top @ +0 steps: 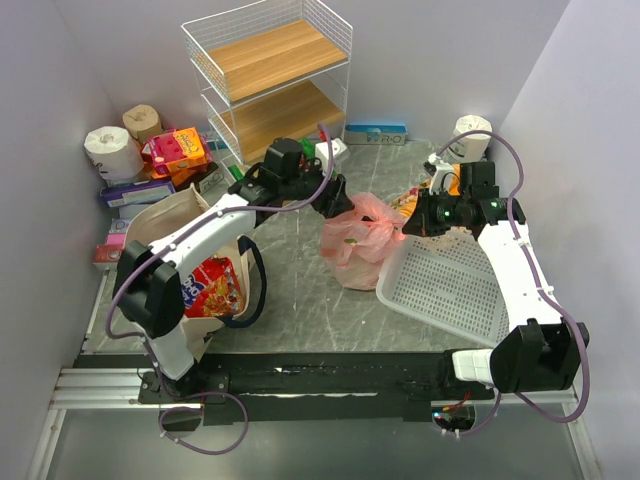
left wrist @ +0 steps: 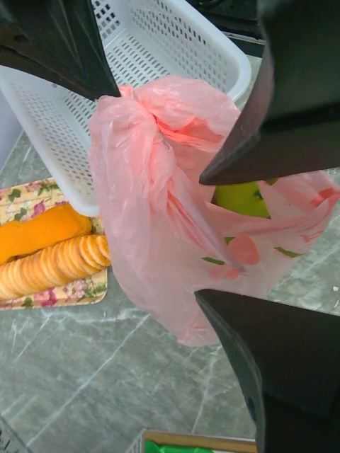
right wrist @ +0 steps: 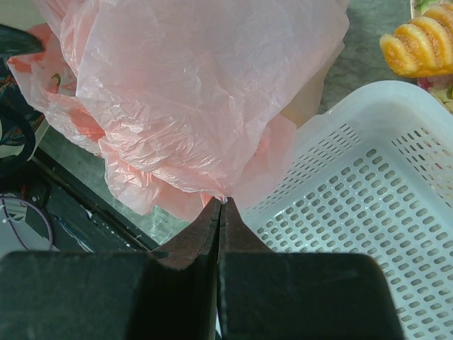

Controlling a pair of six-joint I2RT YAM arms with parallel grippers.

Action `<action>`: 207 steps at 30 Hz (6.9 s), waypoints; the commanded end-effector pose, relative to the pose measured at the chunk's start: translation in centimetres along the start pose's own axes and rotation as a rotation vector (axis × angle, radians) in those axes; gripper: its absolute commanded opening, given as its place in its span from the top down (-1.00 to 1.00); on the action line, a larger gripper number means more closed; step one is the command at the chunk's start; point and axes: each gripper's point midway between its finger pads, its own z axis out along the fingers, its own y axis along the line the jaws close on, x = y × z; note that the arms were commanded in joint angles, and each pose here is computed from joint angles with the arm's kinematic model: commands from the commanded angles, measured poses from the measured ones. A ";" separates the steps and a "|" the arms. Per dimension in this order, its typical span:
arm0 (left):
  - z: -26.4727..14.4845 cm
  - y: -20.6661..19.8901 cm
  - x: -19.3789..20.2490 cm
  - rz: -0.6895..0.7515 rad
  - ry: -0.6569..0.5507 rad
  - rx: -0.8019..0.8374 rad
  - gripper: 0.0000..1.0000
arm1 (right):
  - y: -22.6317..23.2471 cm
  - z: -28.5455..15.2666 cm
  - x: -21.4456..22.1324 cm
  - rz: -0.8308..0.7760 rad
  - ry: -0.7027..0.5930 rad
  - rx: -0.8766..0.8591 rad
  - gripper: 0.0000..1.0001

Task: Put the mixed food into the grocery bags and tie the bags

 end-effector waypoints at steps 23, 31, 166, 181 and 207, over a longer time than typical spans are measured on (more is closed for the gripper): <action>-1.9 1.7 -1.6 -0.132 -0.116 -0.057 0.98 | -2.0 -1.3 -0.9 -0.039 -0.031 0.139 1.00; -4.8 3.1 -1.3 -0.173 -0.152 -0.152 0.98 | -3.8 -1.6 -0.5 0.004 -0.021 0.251 1.00; -31.6 -6.0 -17.6 -0.183 -0.526 -0.716 0.98 | -7.4 -5.6 -4.5 0.029 -0.560 0.365 -0.97; -32.9 -2.4 -0.8 -0.310 -0.329 -0.970 0.98 | -6.9 -5.0 -3.8 0.047 -0.555 0.325 -0.91; -32.8 -1.9 21.1 -1.152 -0.351 -1.279 0.98 | -6.7 -5.1 -3.8 0.052 -0.559 0.325 -0.88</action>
